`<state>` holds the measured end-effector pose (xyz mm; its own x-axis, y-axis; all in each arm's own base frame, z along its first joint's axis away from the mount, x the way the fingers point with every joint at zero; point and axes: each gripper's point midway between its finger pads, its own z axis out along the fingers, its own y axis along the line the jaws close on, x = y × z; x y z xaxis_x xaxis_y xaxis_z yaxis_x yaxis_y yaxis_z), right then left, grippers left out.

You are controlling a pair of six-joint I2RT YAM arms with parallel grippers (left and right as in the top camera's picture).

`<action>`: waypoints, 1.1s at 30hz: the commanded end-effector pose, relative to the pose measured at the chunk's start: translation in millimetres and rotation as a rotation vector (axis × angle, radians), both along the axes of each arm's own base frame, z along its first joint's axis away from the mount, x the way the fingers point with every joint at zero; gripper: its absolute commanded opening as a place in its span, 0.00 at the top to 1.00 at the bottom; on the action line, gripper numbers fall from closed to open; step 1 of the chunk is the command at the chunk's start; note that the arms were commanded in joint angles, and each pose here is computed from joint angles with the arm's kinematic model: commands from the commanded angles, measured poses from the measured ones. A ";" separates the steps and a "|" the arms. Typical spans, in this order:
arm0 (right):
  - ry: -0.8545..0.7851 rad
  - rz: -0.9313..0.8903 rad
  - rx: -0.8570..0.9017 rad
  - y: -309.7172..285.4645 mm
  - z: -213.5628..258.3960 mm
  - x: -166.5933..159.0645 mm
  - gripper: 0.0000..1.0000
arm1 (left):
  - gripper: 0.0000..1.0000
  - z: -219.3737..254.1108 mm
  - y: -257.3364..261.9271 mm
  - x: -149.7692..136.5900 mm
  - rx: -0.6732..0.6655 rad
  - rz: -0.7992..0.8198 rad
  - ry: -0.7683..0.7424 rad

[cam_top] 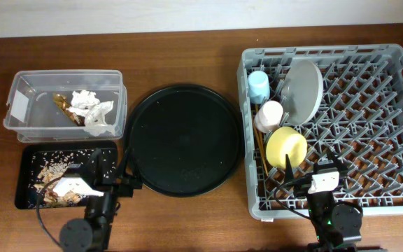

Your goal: Sort waste into correct bins and load items into the dishwasher rack

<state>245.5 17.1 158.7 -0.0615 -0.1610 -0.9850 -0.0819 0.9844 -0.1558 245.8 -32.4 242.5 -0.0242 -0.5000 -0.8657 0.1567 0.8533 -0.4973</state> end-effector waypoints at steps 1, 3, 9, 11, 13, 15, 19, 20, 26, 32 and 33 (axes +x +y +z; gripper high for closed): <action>0.004 0.002 0.005 0.0 -2.7 -0.1 0.02 | 0.01 -42.6 3.2 7.6 0.059 0.017 -0.003; 0.004 0.002 0.005 0.0 -2.7 -0.1 0.02 | 0.01 -61.0 2.7 8.1 0.183 0.018 0.016; 0.004 0.002 0.005 -0.1 -2.7 -0.1 0.02 | 0.01 -92.3 13.9 0.5 0.590 0.049 0.091; 0.004 0.002 0.005 0.0 -2.7 -0.1 0.02 | 0.01 -86.7 17.6 -0.2 0.699 0.068 0.058; 0.004 0.002 0.005 -0.1 -2.7 -0.1 0.02 | 0.01 -86.6 21.9 -0.2 0.731 0.091 0.062; 0.004 0.002 0.005 -0.1 -2.7 -0.1 0.02 | 0.01 -86.5 21.7 -0.2 0.731 0.090 0.061; 0.004 0.002 0.005 -0.1 -2.7 -0.1 0.02 | 0.01 -86.4 21.7 -0.2 0.731 0.090 0.061; 0.004 0.002 0.005 -0.1 -2.7 -0.1 0.02 | 0.01 -86.4 21.8 -0.2 0.731 0.091 0.061; 0.004 0.002 0.005 -0.1 -2.7 -0.1 0.02 | 0.01 -86.5 21.8 -0.2 0.731 0.090 0.061; 0.004 0.002 0.005 -0.1 -2.7 -0.1 0.02 | 0.01 -86.5 21.8 -0.2 0.731 0.090 0.061; 0.004 0.002 0.005 -0.1 -2.7 -0.1 0.02 | 0.01 -86.5 21.8 -0.2 0.731 0.090 0.061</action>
<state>245.5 17.1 158.7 -0.0615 -0.1607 -0.9851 -0.0819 0.9844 -0.1554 245.9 -13.8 156.8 -0.0696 0.1828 -0.9807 0.0754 0.9812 0.1775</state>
